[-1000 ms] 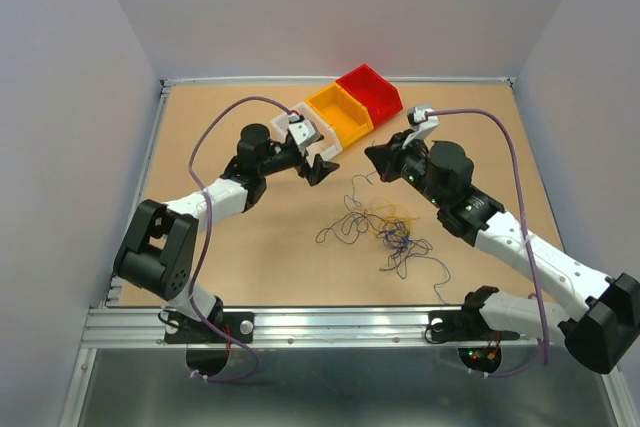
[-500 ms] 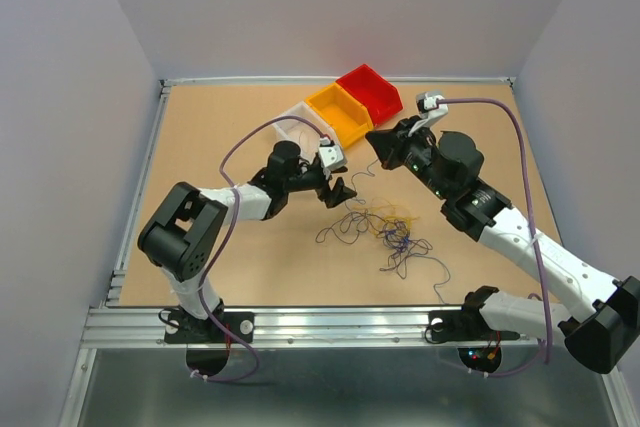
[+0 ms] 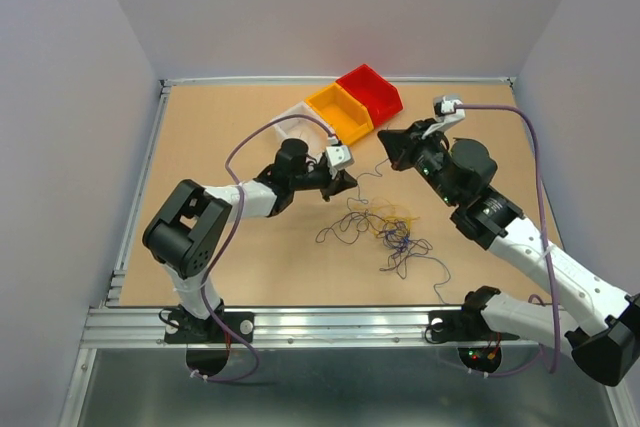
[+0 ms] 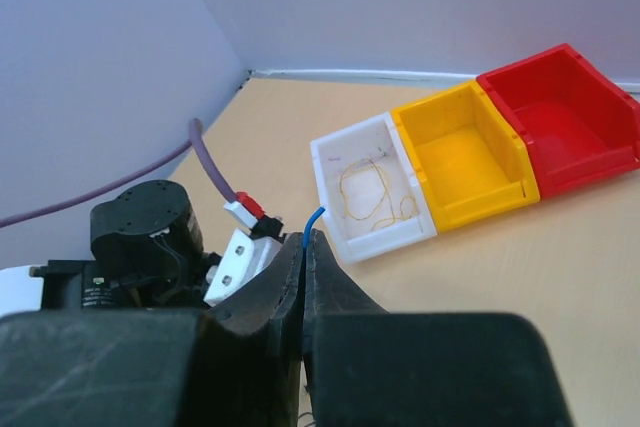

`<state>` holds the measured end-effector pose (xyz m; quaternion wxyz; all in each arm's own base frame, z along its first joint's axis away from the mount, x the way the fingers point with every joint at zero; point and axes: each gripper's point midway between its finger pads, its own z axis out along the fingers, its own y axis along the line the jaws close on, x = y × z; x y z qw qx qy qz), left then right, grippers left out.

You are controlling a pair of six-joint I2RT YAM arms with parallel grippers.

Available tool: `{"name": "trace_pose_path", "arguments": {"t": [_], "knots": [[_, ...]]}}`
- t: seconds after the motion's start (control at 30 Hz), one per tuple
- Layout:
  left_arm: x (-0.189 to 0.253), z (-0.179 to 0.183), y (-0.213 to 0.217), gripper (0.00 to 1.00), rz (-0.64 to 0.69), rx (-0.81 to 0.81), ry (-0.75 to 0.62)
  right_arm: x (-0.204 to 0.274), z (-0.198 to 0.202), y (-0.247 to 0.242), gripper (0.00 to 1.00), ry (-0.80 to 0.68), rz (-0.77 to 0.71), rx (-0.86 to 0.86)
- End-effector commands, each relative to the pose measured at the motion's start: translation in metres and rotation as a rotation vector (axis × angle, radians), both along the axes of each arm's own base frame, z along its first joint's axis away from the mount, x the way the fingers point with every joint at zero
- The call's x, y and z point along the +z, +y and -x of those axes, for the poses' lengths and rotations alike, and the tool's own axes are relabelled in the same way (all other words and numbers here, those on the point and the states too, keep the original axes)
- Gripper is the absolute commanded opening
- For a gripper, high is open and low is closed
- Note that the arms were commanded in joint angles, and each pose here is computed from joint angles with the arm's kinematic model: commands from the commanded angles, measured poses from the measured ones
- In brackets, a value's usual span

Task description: Untangle the cables

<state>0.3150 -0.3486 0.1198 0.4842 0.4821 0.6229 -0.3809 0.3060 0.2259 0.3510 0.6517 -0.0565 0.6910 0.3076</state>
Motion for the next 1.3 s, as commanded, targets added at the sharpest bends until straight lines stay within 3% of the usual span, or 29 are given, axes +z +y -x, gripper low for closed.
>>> {"name": "trace_pose_path", "arguments": {"t": [0.0, 0.07, 0.17, 0.47, 0.77, 0.93, 1.23, 1.27], "knots": [[0.048, -0.002, -0.002, 0.00, 0.052, -0.017, -0.085, -0.022, 0.000, -0.016, 0.01, 0.032, -0.011, -0.083], [0.044, -0.001, -0.002, 0.00, 0.039, -0.027, -0.088, -0.031, -0.002, -0.018, 0.01, 0.048, -0.002, -0.102], [0.032, -0.009, 0.002, 0.22, -0.017, -0.013, -0.073, -0.032, -0.003, -0.018, 0.00, 0.051, 0.002, -0.106], [0.031, -0.005, 0.027, 0.61, -0.001, -0.040, -0.119, -0.027, -0.009, -0.019, 0.00, 0.043, 0.007, -0.128], [0.018, 0.024, 0.023, 0.65, -0.015, -0.242, -0.126, -0.020, -0.012, -0.017, 0.01, 0.031, 0.008, -0.125], [0.009, 0.023, 0.021, 0.66, -0.045, -0.242, -0.114, -0.017, -0.011, -0.015, 0.01, 0.025, 0.009, -0.113], [-0.010, 0.013, -0.003, 0.57, -0.113, -0.186, -0.084, -0.013, -0.007, -0.015, 0.00, 0.018, 0.001, -0.102], [-0.012, 0.009, -0.004, 0.52, -0.125, -0.166, -0.087, -0.015, -0.007, -0.015, 0.01, 0.021, 0.002, -0.102]]}}
